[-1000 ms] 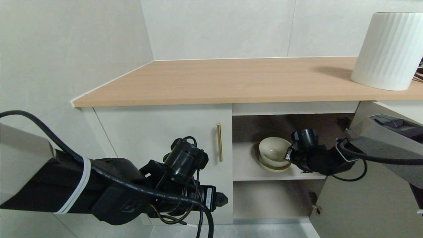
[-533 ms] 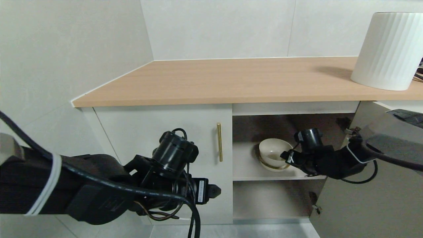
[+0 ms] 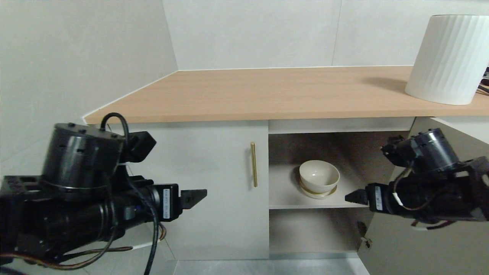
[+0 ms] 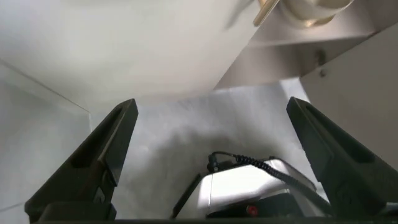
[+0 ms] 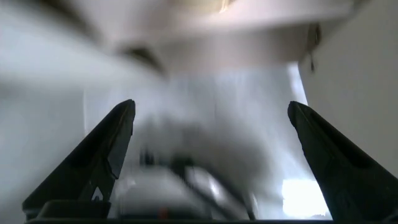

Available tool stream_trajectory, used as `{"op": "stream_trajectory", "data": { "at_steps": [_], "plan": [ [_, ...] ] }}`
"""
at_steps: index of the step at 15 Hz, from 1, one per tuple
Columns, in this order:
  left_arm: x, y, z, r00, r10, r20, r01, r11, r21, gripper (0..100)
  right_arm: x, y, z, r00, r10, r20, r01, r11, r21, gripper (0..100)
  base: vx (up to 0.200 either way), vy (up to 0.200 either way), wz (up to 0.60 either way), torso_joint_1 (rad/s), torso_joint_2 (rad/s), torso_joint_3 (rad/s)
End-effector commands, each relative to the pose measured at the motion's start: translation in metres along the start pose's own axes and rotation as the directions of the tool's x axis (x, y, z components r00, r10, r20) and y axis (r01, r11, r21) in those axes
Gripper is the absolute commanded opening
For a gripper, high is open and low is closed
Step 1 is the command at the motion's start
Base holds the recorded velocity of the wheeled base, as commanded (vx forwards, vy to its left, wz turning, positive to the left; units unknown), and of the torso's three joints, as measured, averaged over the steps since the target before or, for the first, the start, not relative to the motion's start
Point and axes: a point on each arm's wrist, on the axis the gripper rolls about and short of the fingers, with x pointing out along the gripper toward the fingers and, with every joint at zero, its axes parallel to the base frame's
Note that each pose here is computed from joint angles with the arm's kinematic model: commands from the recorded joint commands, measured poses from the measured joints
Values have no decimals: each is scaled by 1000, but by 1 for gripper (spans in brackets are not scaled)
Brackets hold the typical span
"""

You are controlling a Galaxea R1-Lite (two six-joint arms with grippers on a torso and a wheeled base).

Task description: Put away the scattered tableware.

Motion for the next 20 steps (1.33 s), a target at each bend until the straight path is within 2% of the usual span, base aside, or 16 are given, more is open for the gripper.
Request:
{"op": "stream_trajectory", "data": {
  "at_steps": [1, 3, 7, 20],
  "plan": [
    [-36, 13, -3, 996, -17, 89, 20, 999, -27, 100, -71, -4, -17, 994, 101, 49, -99, 994, -57, 100, 0, 0, 0, 0, 0, 0],
    [-37, 13, -2, 995, -29, 97, 32, 999, -27, 100, -80, -9, -22, 994, 94, 46, -92, 994, -56, 100, 0, 0, 0, 0, 0, 0],
    [-26, 10, -2, 998, -20, 64, 21, 1000, -19, 100, -79, -11, -25, 996, 87, 32, -85, 995, -59, 100, 0, 0, 0, 0, 0, 0],
    [-24, 10, -4, 999, -17, 51, 18, 1000, -17, 100, -81, -14, -30, 996, 84, 31, -81, 992, -94, 100, -200, 0, 0, 3, 2, 3]
  ]
}}
